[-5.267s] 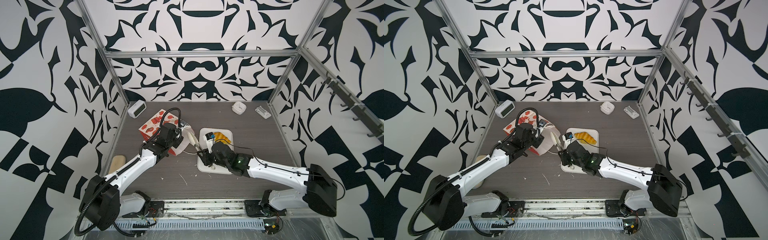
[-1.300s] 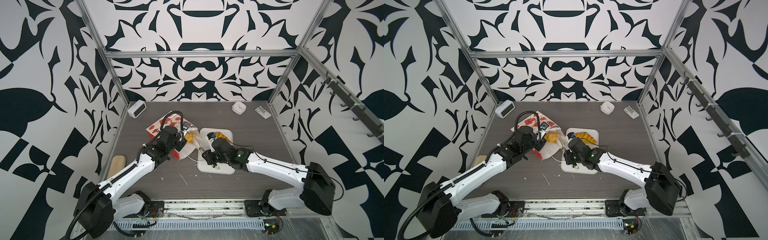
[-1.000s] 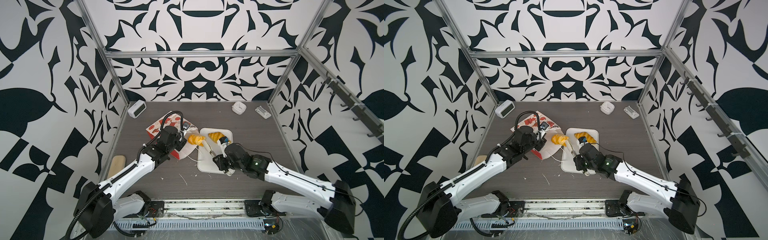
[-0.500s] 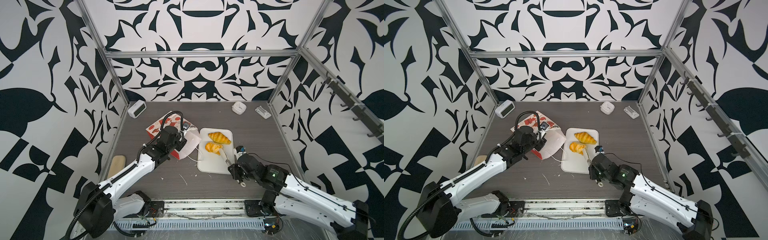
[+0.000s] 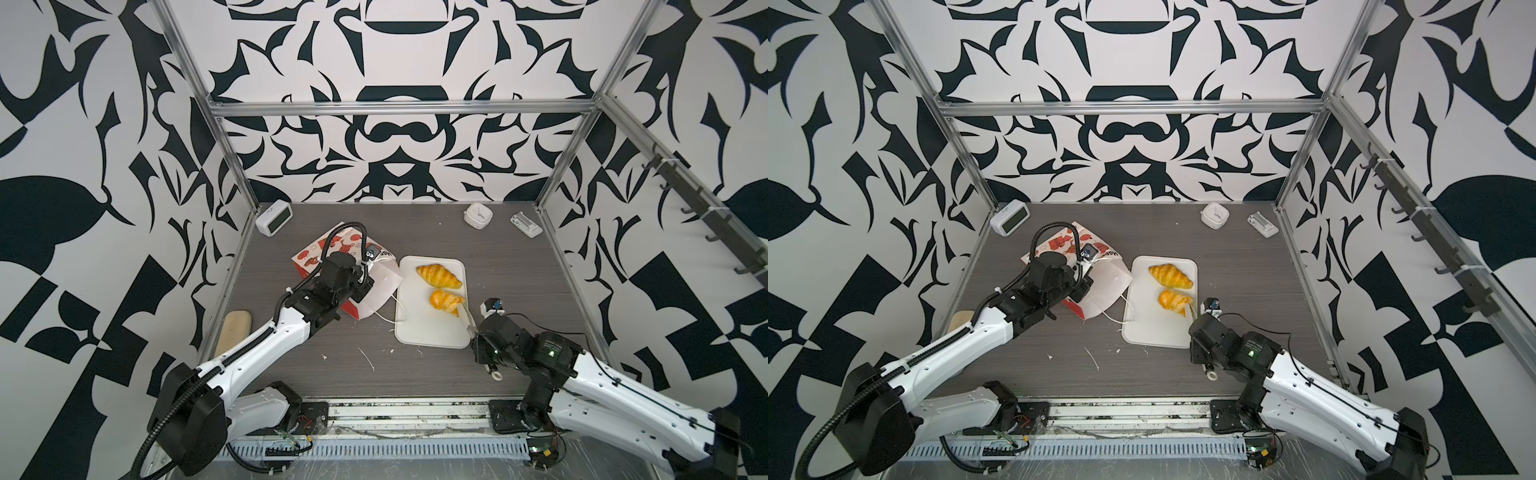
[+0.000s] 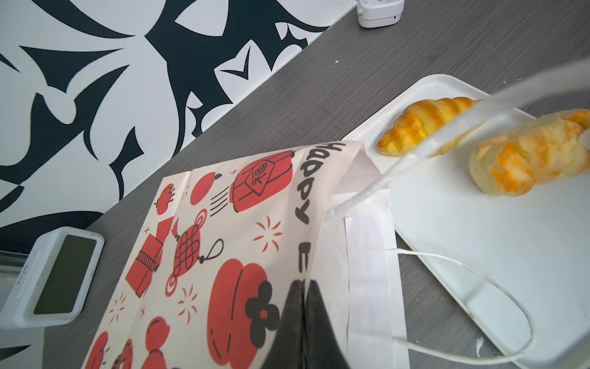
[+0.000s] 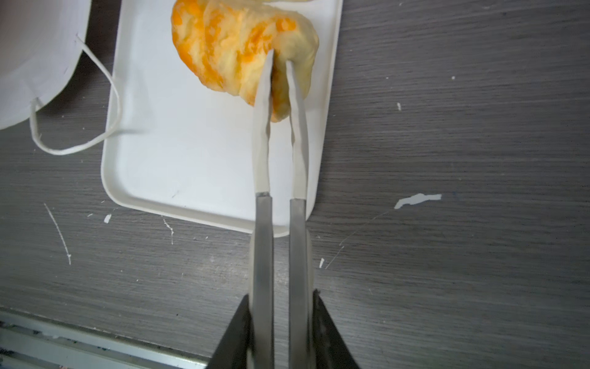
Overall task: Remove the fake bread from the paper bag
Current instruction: 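Lower the pastry in the tongs onto the white tray and release, then move the open tongs back into the bag opening held by the left gripper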
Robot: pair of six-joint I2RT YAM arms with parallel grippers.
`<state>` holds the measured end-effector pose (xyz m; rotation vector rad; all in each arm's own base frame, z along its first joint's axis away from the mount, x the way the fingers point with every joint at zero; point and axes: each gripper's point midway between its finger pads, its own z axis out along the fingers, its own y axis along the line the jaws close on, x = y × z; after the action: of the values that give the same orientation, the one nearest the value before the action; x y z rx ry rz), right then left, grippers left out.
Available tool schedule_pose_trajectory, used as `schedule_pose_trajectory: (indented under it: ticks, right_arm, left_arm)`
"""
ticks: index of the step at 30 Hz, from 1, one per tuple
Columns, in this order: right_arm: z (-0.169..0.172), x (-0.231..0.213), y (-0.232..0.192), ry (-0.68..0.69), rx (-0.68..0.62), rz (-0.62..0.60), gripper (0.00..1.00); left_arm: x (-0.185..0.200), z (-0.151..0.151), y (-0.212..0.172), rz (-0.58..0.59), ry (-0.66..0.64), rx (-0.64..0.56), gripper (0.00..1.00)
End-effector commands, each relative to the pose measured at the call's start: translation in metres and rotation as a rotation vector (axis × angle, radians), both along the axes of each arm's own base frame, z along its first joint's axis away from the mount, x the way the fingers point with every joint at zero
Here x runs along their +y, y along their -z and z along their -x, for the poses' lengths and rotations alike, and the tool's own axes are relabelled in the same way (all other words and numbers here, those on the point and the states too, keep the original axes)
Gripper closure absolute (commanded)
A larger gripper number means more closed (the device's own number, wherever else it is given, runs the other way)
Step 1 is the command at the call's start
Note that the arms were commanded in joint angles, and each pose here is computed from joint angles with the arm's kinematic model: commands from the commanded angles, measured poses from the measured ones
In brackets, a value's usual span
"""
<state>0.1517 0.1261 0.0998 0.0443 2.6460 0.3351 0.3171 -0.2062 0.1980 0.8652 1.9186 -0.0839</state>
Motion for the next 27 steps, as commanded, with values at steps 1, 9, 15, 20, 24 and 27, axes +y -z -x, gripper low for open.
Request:
schedule_pose_trajectory:
  ticks: [1, 9, 15, 20, 24, 27]
  right_arm:
    - [-0.011, -0.008, -0.015, 0.047, -0.061, 0.023, 0.59]
    - [-0.018, -0.006, -0.036, 0.060, -0.150, -0.046, 0.52]
    - [-0.022, -0.010, -0.056, 0.056, -0.226, -0.064, 0.52]
    - [-0.030, 0.033, -0.069, -0.078, -0.236, -0.170, 0.53]
    - [-0.035, 0.098, -0.077, -0.252, -0.232, -0.291, 0.54]
    - [-0.039, 0.141, -0.081, -0.366, -0.249, -0.278, 0.54]
  left_arm:
    - [-0.002, 0.002, 0.001, 0.010, 0.005, 0.005, 0.94]
    - [-0.002, 0.001, 0.004, 0.005, 0.008, 0.012, 0.94]
    - [-0.003, 0.001, 0.003, 0.007, 0.010, 0.012, 0.94]
    - [-0.003, 0.001, 0.002, 0.007, 0.009, 0.008, 0.94]
    - [-0.002, 0.000, 0.002, 0.004, 0.007, 0.007, 0.94]
    - [-0.001, 0.001, 0.001, 0.004, 0.004, 0.004, 0.94]
